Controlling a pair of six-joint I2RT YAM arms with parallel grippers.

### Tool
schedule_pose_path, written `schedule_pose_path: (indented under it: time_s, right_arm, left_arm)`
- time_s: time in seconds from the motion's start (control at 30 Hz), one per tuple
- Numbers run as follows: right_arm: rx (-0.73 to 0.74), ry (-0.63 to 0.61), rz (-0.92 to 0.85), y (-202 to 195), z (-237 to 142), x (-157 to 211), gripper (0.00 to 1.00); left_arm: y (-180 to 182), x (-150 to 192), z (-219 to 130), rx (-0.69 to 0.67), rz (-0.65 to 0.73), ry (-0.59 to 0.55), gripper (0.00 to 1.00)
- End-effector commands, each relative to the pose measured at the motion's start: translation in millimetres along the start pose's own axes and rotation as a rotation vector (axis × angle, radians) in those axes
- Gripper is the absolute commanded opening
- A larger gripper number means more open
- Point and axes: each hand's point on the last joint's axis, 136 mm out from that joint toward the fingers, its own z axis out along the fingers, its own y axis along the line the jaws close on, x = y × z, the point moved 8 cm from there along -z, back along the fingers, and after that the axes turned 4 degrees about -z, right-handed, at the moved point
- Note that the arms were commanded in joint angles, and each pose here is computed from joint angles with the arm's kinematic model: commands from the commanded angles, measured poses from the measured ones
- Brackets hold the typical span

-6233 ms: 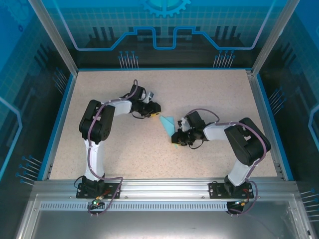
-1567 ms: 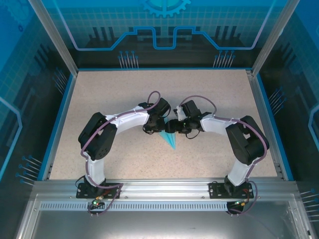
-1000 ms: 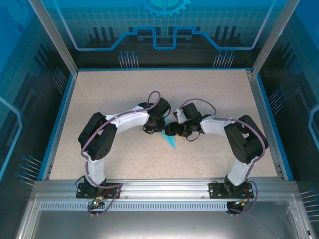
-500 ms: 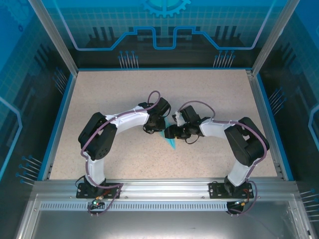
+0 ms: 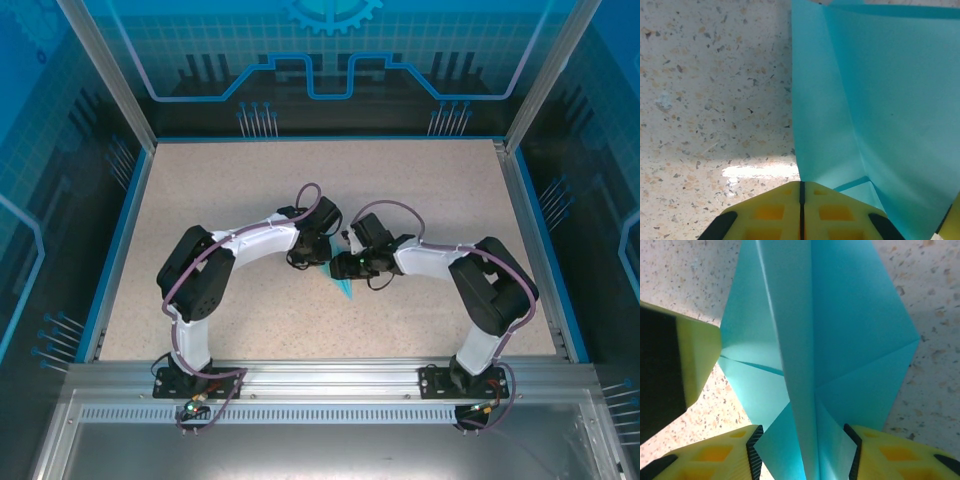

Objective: Fold a paper plane with a square sheet of paper (pick it up from the middle)
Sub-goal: Turn over a paper plane at the center of the table.

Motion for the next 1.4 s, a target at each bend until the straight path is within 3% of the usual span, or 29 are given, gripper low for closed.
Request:
schedule_pose_path:
  time_s: [0.0, 0.17, 0.63, 0.93, 1.23, 1.37]
  right_arm:
    - [0.05, -0.016, -0.026, 9, -9, -2, 0.43]
    - [0.104, -0.002, -0.043, 11, -8, 2, 0.35]
    - [0.158, 0.026, -0.074, 16, 3, 1, 0.28]
    - [0.207, 0.025, -0.083, 20, -1, -4, 0.16]
    - [0.388, -0.076, -0.049, 23, -36, -29, 0.11]
    - [0.477, -0.065, 0.043, 13, -29, -41, 0.11]
  left_arm:
    - [2, -1, -11, 0.023, 0.003, -0.005, 0.09]
    - [1, -2, -12, 0.03, 0.006, -0.008, 0.09]
    - [1, -1, -12, 0.053, 0.0, -0.011, 0.12]
    - [2, -2, -27, 0.125, -0.018, -0.045, 0.21]
    - [35, -6, -72, 0.215, -0.129, -0.203, 0.34]
    - [58, -9, -75, 0.221, -0.206, -0.23, 0.35]
